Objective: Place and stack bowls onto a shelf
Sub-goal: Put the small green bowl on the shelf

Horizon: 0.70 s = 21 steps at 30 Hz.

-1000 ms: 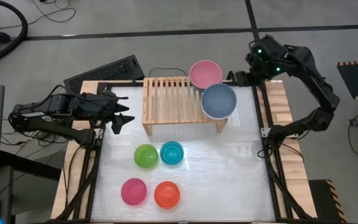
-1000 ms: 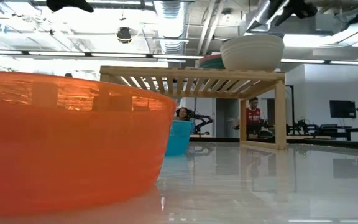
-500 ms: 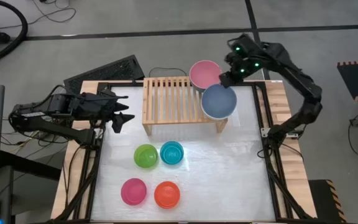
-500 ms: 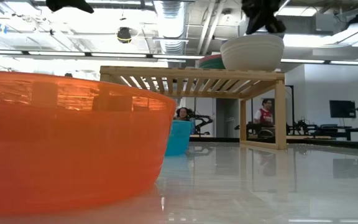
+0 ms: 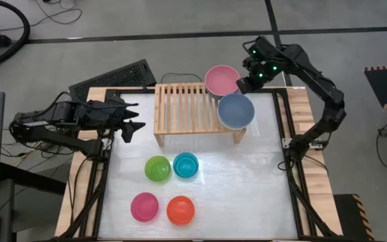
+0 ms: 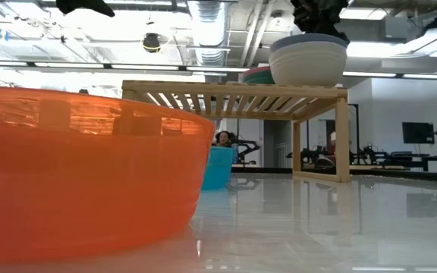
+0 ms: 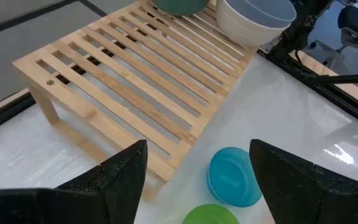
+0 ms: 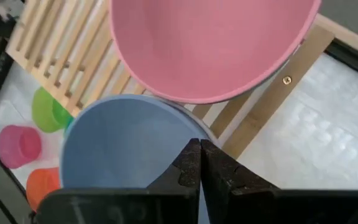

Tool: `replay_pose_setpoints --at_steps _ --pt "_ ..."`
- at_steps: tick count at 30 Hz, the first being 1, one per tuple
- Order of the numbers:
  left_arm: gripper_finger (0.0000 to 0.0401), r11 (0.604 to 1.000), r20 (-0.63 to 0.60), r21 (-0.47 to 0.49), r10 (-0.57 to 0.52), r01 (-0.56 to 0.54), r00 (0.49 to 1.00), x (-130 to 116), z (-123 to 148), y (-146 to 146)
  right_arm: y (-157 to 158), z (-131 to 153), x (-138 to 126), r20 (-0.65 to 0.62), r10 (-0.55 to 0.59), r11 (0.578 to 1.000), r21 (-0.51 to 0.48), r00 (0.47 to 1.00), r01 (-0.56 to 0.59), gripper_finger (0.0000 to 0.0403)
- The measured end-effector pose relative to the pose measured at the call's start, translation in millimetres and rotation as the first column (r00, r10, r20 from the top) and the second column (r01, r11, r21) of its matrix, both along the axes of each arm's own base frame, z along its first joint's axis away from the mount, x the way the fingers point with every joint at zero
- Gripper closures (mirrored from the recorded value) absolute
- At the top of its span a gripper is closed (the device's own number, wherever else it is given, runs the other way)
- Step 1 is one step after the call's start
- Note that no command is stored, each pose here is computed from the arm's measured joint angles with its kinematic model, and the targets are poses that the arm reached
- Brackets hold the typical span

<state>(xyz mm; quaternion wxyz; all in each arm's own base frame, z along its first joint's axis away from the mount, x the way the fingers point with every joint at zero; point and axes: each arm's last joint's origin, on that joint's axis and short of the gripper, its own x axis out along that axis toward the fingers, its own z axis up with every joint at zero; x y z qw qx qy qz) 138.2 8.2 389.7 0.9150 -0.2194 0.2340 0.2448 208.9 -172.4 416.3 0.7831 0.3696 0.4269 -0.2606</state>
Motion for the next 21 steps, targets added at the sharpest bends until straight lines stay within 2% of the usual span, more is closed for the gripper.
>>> replay_pose_setpoints --at_steps 6,9,11,13,15,18,21 --pt "0.0136 0.999 -0.009 -0.022 -0.04 0.04 0.999 5.5 -1.5 -1.3 27.8 29.3 -10.6 0.198 0.032 0.999 -0.033 0.98 -0.026 0.0373" --pt "0.0136 0.994 -0.1 -0.062 -0.094 0.088 0.991 17.1 -12.1 -4.2 53.1 44.4 -17.5 0.269 0.057 0.998 -0.054 0.961 -0.044 0.035" --pt "0.0136 0.986 -0.226 -0.107 -0.148 0.126 0.963 24.6 -28.6 -8.5 70.3 52.1 -22.4 0.287 0.072 0.995 -0.086 0.955 -0.05 0.0338" --pt "0.0136 0.983 -0.392 -0.132 -0.172 0.13 0.904 30.7 -50.2 -11.9 86.0 56.6 -26.7 0.281 0.1 0.989 -0.13 0.954 -0.065 0.0329" --pt "0.0136 0.982 -0.495 -0.142 -0.179 0.124 0.85 37.1 -70.6 -13.3 99.6 59.1 -29.3 0.266 0.109 0.984 -0.168 0.958 -0.065 0.032" --pt "0.0136 0.97 -0.537 -0.189 -0.231 0.151 0.811 45.1 -103.4 -14.9 115.7 59.4 -29.8 0.236 0.111 0.978 -0.199 0.966 -0.063 0.0306" --pt "0.0136 0.942 -0.477 -0.273 -0.307 0.193 0.824 51.3 -134.9 -16.4 126.4 56.4 -28.4 0.186 0.143 0.971 -0.216 0.972 -0.101 0.0287"
